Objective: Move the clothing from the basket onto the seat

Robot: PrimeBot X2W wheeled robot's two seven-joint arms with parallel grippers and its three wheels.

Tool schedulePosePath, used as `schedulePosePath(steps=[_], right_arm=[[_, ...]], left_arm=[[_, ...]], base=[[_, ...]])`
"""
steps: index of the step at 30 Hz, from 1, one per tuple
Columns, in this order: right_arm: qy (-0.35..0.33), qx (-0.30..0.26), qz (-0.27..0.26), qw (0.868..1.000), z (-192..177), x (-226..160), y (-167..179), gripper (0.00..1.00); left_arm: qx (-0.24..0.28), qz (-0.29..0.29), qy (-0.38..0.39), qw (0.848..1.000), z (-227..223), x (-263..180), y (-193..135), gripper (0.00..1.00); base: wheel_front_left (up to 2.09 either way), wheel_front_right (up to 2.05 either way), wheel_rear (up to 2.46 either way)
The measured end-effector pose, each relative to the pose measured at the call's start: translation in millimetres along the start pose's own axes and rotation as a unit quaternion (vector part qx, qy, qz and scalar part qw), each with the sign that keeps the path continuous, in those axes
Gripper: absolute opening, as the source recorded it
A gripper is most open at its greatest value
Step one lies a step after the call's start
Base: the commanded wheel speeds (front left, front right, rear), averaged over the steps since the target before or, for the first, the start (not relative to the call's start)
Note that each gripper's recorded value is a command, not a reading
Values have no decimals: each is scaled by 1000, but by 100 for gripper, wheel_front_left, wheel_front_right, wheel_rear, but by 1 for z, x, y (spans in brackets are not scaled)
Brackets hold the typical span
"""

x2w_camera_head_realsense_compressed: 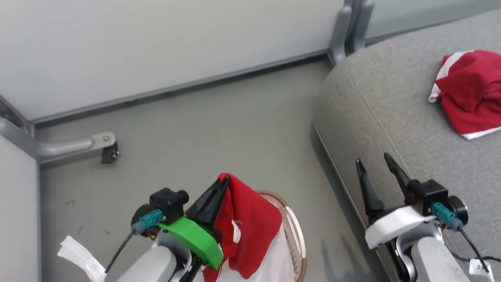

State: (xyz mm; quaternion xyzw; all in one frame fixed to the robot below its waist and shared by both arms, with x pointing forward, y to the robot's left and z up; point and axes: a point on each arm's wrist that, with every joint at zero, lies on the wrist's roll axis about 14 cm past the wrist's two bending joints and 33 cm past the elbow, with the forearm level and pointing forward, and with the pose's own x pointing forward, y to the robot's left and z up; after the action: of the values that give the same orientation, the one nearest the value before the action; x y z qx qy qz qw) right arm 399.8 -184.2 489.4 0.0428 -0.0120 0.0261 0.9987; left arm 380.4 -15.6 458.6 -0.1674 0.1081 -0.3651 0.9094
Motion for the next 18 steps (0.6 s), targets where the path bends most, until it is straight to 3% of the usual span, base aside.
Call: schedulePosePath(steps=[11,18], right_arm=[[5,6,36,999,-2,-24,28,100],[13,-3,89,996,-7,-24,61,100]], left_arm=[[86,-17,-160,983,115,-15,-27,0],[110,-19,-195,974,142,-20,-33,0]], base=[[0,0,0],[0,0,0]])
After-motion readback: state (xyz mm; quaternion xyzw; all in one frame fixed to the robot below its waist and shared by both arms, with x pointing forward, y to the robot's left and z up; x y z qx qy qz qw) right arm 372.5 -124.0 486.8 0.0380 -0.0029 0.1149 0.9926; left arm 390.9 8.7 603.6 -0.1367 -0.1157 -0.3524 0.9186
